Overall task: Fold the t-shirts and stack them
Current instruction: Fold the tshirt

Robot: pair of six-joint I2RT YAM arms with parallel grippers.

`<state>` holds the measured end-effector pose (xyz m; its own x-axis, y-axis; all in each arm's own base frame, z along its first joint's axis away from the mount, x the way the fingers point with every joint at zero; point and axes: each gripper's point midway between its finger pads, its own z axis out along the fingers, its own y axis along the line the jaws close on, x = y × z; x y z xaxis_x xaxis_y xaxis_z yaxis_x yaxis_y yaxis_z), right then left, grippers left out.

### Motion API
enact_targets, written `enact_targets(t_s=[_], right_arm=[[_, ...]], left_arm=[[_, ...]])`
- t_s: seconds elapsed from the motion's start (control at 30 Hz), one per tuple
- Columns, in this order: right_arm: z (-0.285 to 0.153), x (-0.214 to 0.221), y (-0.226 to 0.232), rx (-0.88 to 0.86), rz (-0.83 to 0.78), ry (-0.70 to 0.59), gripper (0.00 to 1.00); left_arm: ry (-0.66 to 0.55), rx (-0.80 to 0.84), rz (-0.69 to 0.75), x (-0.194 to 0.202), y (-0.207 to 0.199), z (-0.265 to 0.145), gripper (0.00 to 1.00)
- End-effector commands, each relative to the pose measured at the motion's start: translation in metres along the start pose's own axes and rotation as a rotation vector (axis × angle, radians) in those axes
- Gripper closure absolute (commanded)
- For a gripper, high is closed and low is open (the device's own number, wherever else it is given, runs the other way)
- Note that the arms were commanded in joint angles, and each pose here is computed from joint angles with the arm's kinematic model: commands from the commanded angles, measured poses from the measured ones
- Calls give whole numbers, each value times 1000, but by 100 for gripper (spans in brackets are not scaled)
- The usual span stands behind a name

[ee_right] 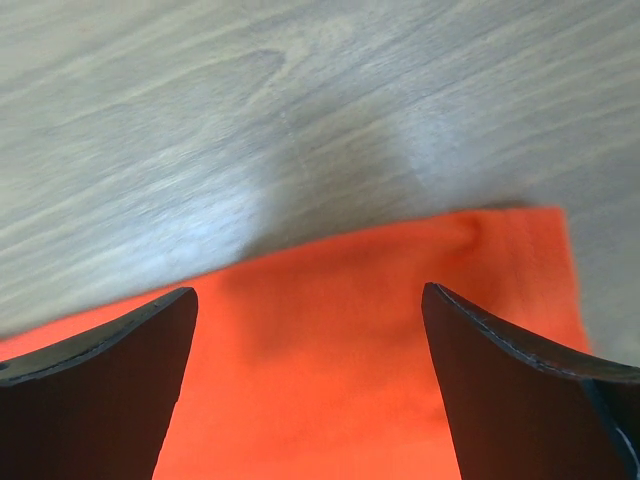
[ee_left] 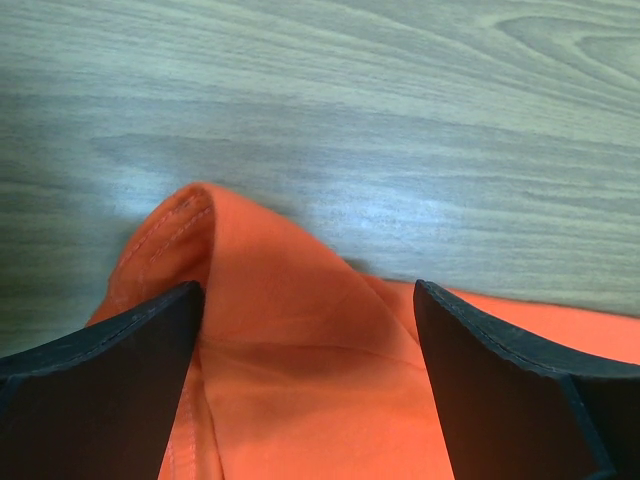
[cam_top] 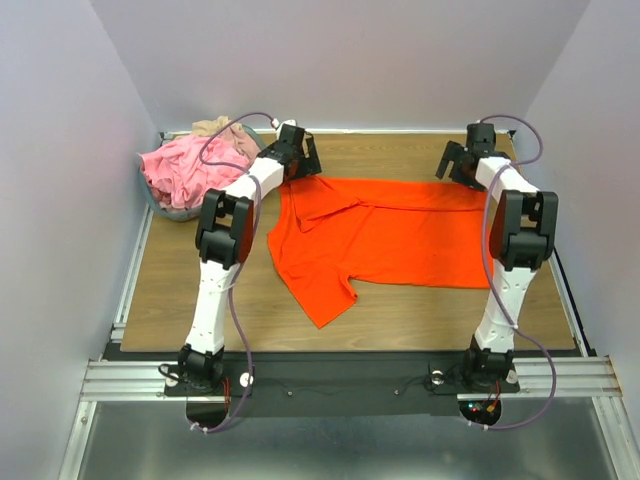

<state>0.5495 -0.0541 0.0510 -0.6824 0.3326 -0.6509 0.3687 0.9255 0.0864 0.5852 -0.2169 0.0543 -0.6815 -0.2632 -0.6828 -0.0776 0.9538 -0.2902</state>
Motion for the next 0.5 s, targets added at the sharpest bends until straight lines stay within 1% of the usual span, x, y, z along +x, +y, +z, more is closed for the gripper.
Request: enact_targets(t_s=[0.0,0.03,0.07,0.1,0.13,0.17,0.2,0.23,0.27,0.3,0.33,0.37,0.43,0.47], right_arm=[[-89,-78,9,-75,13,-210,0],[-112,-80,7,-83,22,-235,0],[-122,-77,6,-87,37,-237,0],[-143,-70,2,-93,60,-247,0],[-161,-80,2,-103,65,-287,0],[-157,-55,-5,-83,88,-241,0],[-168,-49,-9,-81,104,-246,0],[-173,-38,-13,-72,124,-236,0],[-187,-21,-21,-63,169,-235,0],[-191,-7,-25,-59,189,-222,0],[-215,-5,-27,-80,228,-260,0],[-209,25,-34,-64,237,-210,0],[-220,45,-39,-72,271,-203,0],[-235,49,-42,-85,303,-233,0]], left_arm=[[-178,110,15,-86,-46,-86,1],[-204,141,27,-92,-63,-114,1],[-216,144,35,-93,-68,-127,1],[-223,177,55,-86,-84,-153,1],[-257,207,58,-94,-96,-175,1],[-241,185,71,-78,-94,-180,1],[-239,185,77,-70,-97,-191,1],[-274,213,53,-76,-102,-224,2],[-261,219,64,-53,-103,-246,2],[-255,226,45,-41,-101,-259,1],[-183,200,36,7,-92,-254,1],[-222,251,2,7,-93,-286,2],[-186,254,-17,47,-83,-300,1],[-120,203,-63,89,-61,-292,1]])
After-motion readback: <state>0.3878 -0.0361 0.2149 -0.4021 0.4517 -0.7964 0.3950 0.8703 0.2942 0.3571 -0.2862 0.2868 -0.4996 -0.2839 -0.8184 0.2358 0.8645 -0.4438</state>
